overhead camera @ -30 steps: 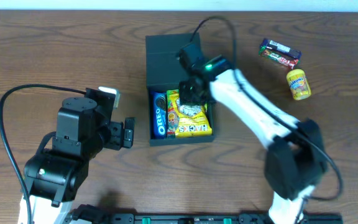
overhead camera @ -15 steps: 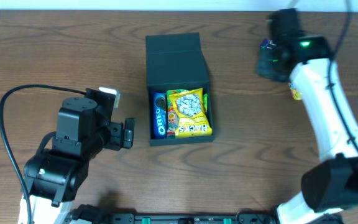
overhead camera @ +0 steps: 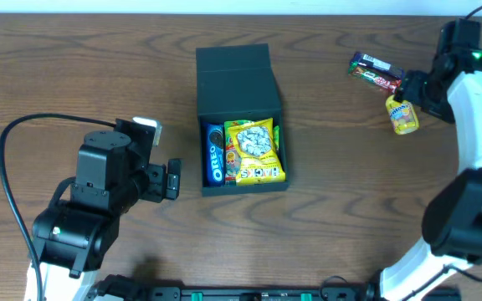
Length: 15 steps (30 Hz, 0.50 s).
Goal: Pack container
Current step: 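Reach the right gripper to the yellow Mentos tube and grasp it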
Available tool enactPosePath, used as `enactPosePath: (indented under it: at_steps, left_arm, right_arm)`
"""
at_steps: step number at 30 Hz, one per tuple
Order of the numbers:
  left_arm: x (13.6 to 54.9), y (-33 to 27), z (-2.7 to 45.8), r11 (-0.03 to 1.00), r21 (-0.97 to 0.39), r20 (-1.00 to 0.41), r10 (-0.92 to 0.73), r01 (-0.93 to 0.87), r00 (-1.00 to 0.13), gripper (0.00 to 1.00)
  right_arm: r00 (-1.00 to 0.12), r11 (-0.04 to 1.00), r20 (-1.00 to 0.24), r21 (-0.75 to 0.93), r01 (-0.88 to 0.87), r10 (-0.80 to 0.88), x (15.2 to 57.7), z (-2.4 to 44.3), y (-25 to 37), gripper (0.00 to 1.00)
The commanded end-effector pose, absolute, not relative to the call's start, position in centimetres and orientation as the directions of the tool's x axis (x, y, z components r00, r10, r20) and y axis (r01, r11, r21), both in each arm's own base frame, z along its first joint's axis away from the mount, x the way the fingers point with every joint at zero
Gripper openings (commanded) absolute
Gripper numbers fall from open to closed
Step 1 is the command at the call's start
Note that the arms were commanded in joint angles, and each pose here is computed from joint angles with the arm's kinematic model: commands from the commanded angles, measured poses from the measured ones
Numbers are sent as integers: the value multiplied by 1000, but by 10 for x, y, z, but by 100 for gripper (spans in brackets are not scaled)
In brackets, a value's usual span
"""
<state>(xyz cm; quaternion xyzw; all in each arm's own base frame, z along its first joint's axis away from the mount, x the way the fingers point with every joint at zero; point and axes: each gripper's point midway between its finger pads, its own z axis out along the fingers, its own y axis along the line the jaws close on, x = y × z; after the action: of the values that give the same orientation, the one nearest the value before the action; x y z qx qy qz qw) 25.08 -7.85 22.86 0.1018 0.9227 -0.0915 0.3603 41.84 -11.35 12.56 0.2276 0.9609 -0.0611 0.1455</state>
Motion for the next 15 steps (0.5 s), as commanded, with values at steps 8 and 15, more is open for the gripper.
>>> enactPosePath:
  at_steps: [8,15]
  left_arm:
    - [253,-78,237,959,-71,-701,148,274,-697,95]
    - [253,-78,237,957,-61,-702,161,285,-693,95]
  right_arm:
    - [-960,970,-178,-77,232,216,424,67,-107,93]
    - [-968,970,-119,-78,229,219,425,33,-107,92]
